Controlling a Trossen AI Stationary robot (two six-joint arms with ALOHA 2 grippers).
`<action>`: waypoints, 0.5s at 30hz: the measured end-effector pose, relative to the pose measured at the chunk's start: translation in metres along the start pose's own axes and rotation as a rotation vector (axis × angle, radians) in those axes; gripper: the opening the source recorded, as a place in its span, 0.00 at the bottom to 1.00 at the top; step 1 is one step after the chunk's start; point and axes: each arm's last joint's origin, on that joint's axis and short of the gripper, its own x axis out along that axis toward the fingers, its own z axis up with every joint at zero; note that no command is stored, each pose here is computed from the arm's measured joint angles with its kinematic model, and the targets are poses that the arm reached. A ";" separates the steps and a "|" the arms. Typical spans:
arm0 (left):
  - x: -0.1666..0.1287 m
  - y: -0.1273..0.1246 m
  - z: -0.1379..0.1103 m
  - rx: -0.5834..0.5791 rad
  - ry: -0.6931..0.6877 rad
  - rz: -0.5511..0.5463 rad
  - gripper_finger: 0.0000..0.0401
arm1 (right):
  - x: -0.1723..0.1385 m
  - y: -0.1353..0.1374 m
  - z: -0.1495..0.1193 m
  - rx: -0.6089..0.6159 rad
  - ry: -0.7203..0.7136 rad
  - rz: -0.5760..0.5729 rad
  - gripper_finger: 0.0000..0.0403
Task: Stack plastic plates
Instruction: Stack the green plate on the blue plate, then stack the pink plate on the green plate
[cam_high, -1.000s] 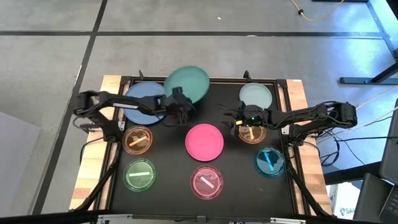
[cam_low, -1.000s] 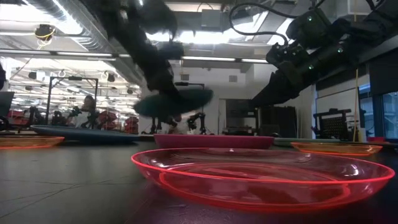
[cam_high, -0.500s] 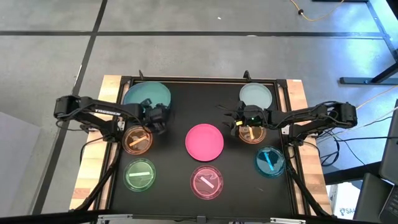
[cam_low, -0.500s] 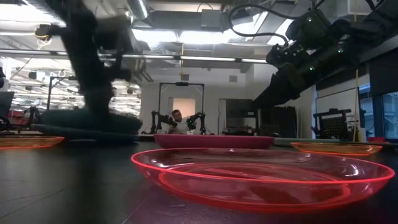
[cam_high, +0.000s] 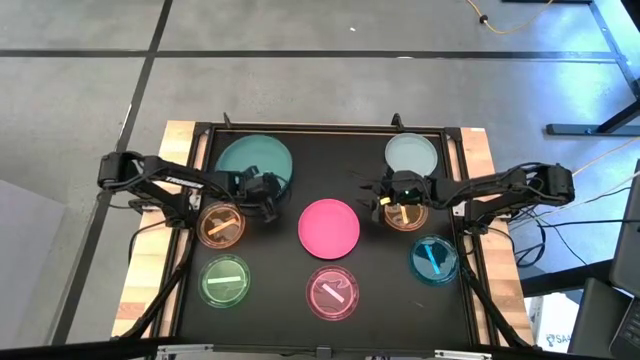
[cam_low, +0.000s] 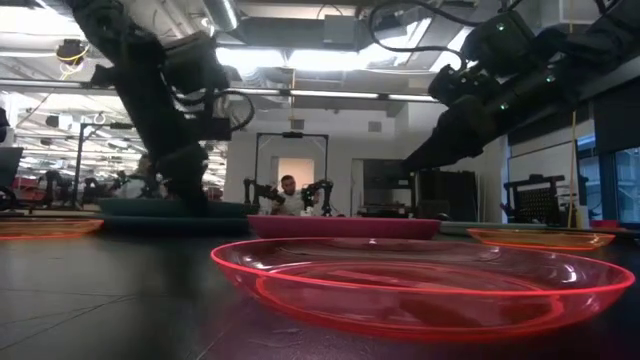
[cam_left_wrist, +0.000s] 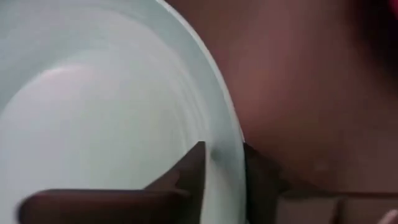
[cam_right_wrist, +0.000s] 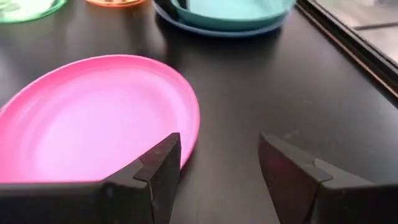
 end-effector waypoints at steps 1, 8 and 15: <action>-0.003 -0.001 0.004 -0.009 -0.010 -0.034 0.27 | 0.000 0.002 0.000 -0.019 0.000 0.011 0.51; -0.037 -0.029 0.038 -0.033 -0.188 -0.179 0.38 | -0.001 0.014 -0.001 -0.076 0.007 0.060 0.51; -0.058 -0.083 0.033 -0.017 -0.433 -0.319 0.38 | -0.001 0.017 -0.002 -0.053 0.021 0.072 0.51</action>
